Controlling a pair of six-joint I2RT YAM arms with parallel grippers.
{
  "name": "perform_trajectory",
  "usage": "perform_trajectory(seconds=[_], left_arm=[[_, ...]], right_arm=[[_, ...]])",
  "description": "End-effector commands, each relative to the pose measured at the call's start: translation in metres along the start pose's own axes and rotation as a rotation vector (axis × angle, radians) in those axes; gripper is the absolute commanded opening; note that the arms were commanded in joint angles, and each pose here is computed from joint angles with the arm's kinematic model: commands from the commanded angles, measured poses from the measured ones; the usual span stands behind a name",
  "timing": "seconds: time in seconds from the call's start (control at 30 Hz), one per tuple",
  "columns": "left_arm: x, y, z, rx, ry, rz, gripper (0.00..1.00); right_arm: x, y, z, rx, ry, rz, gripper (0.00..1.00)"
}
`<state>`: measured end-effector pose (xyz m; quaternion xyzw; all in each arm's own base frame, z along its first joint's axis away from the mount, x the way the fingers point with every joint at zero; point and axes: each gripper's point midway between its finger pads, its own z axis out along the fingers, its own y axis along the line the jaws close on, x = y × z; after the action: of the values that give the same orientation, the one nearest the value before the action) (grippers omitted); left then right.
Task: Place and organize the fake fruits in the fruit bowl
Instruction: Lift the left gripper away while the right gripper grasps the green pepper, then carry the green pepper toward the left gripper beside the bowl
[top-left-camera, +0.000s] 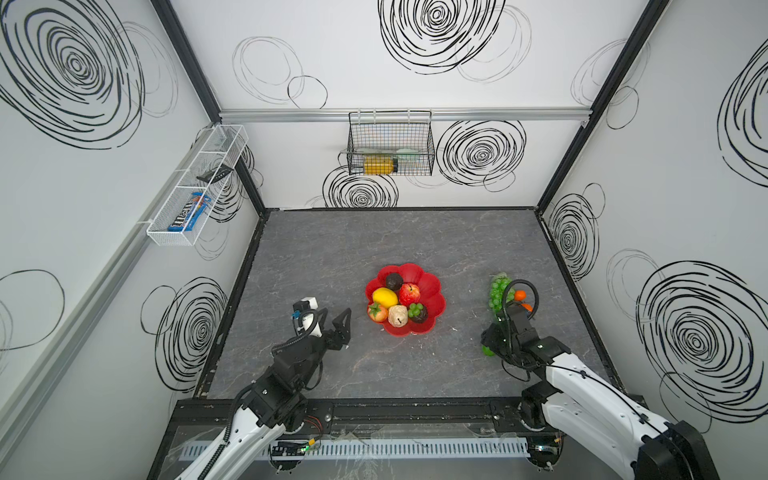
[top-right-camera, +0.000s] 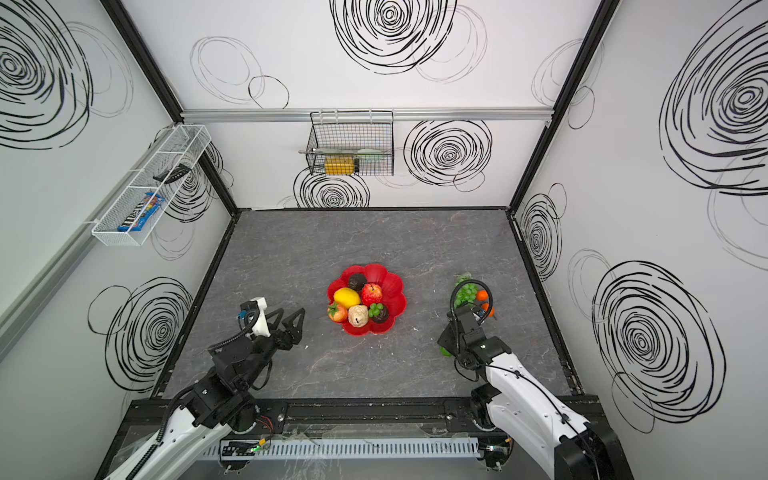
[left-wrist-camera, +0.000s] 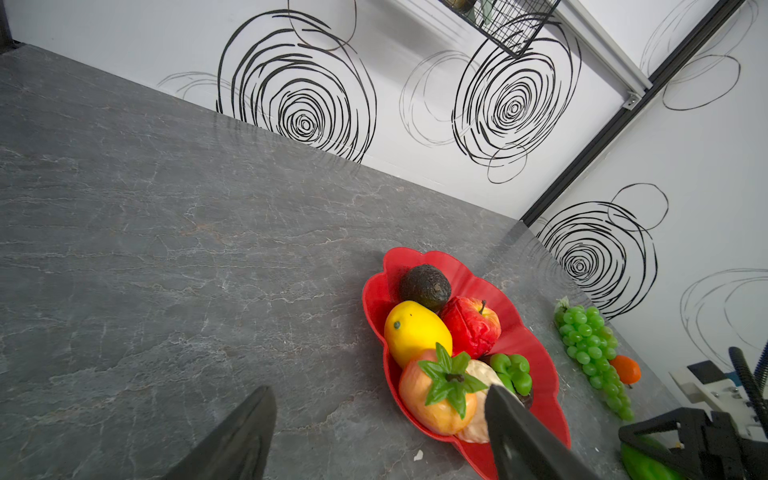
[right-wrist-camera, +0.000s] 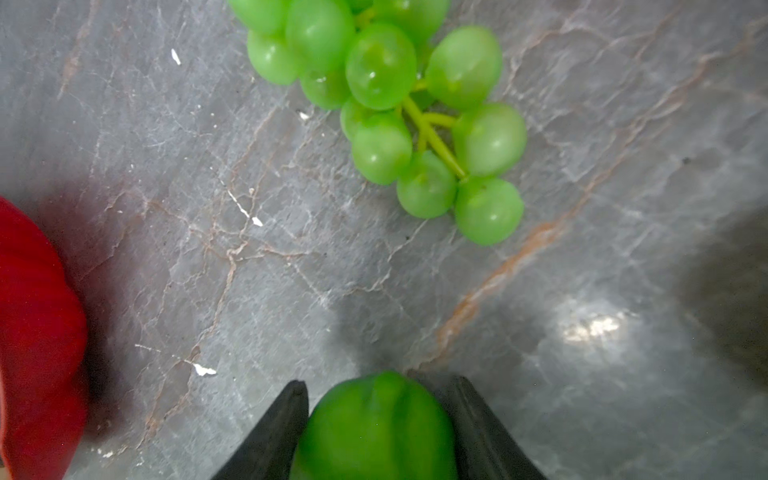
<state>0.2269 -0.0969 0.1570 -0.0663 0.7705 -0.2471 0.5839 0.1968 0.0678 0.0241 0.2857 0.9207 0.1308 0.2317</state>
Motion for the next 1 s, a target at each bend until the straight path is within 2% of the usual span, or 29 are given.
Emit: perform_trajectory(seconds=[0.0, 0.23, 0.43, 0.63, 0.97], left_arm=[[-0.004, 0.003, 0.000, -0.011, -0.023, -0.009, 0.83], [0.000, -0.004, 0.004, 0.028, -0.008, -0.001, 0.83], [0.008, -0.028, 0.009, 0.165, 0.025, 0.003, 0.80], [0.016, -0.076, 0.003, 0.411, 0.060, 0.011, 0.74], [0.039, -0.145, -0.016, 0.485, 0.067, 0.125, 0.81]], right_arm=[[0.006, 0.002, 0.003, -0.014, 0.018, 0.010, 0.51], [0.006, 0.029, -0.005, -0.152, 0.033, 0.029, 0.52], [-0.001, 0.072, -0.026, -0.348, 0.029, 0.099, 0.52], [0.012, 0.122, -0.047, -0.541, 0.102, 0.154, 0.52], [0.036, 0.180, -0.087, -0.752, 0.149, 0.175, 0.53]])
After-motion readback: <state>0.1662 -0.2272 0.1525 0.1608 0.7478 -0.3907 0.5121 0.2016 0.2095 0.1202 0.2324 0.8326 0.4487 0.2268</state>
